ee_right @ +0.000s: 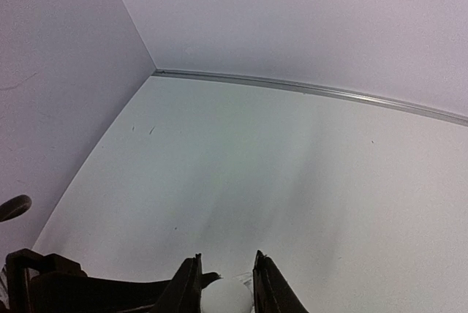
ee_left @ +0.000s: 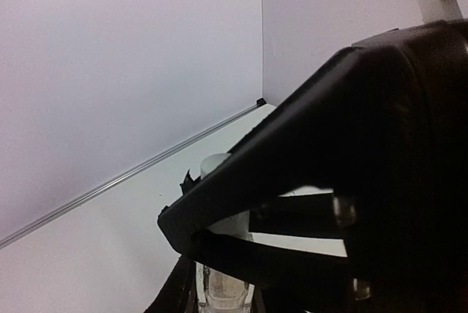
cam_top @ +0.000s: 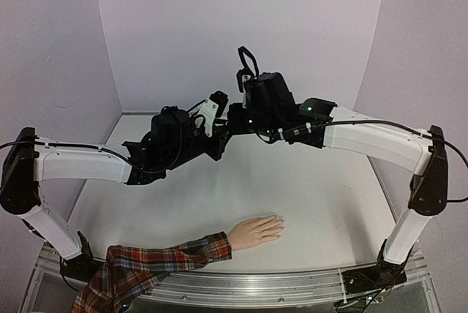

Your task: Paint the nails

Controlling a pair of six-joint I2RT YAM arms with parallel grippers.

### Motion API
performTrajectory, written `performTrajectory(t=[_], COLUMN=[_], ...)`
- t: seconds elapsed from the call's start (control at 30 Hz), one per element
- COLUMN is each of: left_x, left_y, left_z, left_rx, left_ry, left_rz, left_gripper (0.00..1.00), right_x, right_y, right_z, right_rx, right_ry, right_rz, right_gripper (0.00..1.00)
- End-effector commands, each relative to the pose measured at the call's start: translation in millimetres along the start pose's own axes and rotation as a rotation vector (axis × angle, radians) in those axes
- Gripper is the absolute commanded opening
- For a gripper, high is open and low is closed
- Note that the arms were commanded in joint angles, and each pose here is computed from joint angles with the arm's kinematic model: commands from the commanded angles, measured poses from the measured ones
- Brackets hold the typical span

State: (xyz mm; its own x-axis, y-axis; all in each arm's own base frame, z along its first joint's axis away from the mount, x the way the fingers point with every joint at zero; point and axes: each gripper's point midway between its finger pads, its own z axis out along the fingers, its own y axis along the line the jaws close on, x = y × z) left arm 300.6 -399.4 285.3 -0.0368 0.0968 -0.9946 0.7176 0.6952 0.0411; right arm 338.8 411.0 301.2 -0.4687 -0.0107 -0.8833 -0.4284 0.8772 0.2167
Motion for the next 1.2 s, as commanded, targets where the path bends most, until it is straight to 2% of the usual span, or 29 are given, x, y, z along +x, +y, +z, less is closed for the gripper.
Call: performTrajectory(t=[0.0,0.07,0.13,0.27,0.3,0.37,0.43,0.5,0.53,0.7,0.8,0.83,0.97,1.17], left_x=[-50,-50,-53,-64,-65,-64,-59,-57,-58,-56,-50,-48,-46,-45], left_y=[-14,-26,-39,-60,-62,-63,-58,-49,-42,8,23,25,24,18], left_z=[-20,-28,-42,-108,-119,-123,-107,-89,-81,-39,-28,-25,-18,-8], left_rx=[0.100,0.197,0.368,0.968,1.073,1.161,1.109,0.988,0.915,0.472,0.273,0.220,0.062,-0.038], left_ry=[-0.154,-0.160,-0.174,-0.218,-0.197,-0.142,-0.114,-0.119,-0.127,-0.124,-0.123,-0.123,-0.126,-0.130], left_rz=[-0.051,-0.051,-0.083,-0.176,-0.184,-0.203,-0.198,-0.181,-0.180,-0.177,-0.142,-0.128,-0.089,-0.093], left_gripper=[0.00,0.00,0.00,0.00,0.00,0.00,0.00,0.00,0.00,0.00,0.00,0.00,0.00,0.00], right_x=[-12,-9,7,50,54,56,58,56,53,22,7,3,-7,-16], right_y=[-1,5,28,64,63,58,53,44,40,1,-21,-26,-22,-6], right_z=[-14,-22,-37,-104,-112,-115,-108,-99,-94,-68,-58,-56,-54,-46], right_rx=[-0.005,-0.079,-0.319,-0.911,-0.970,-1.007,-0.964,-0.888,-0.841,-0.515,-0.354,-0.315,-0.259,-0.125], right_ry=[-0.040,-0.037,0.006,0.088,0.101,0.123,0.130,0.119,0.109,0.018,-0.013,-0.022,-0.030,-0.054], right_rz=[-0.092,-0.163,-0.269,-0.430,-0.424,-0.397,-0.390,-0.382,-0.371,-0.221,-0.090,-0.039,0.120,0.195], right_gripper=[0.01,0.00,0.00,0.00,0.00,0.00,0.00,0.00,0.03,0.49,0.70,0.74,0.74,0.67])
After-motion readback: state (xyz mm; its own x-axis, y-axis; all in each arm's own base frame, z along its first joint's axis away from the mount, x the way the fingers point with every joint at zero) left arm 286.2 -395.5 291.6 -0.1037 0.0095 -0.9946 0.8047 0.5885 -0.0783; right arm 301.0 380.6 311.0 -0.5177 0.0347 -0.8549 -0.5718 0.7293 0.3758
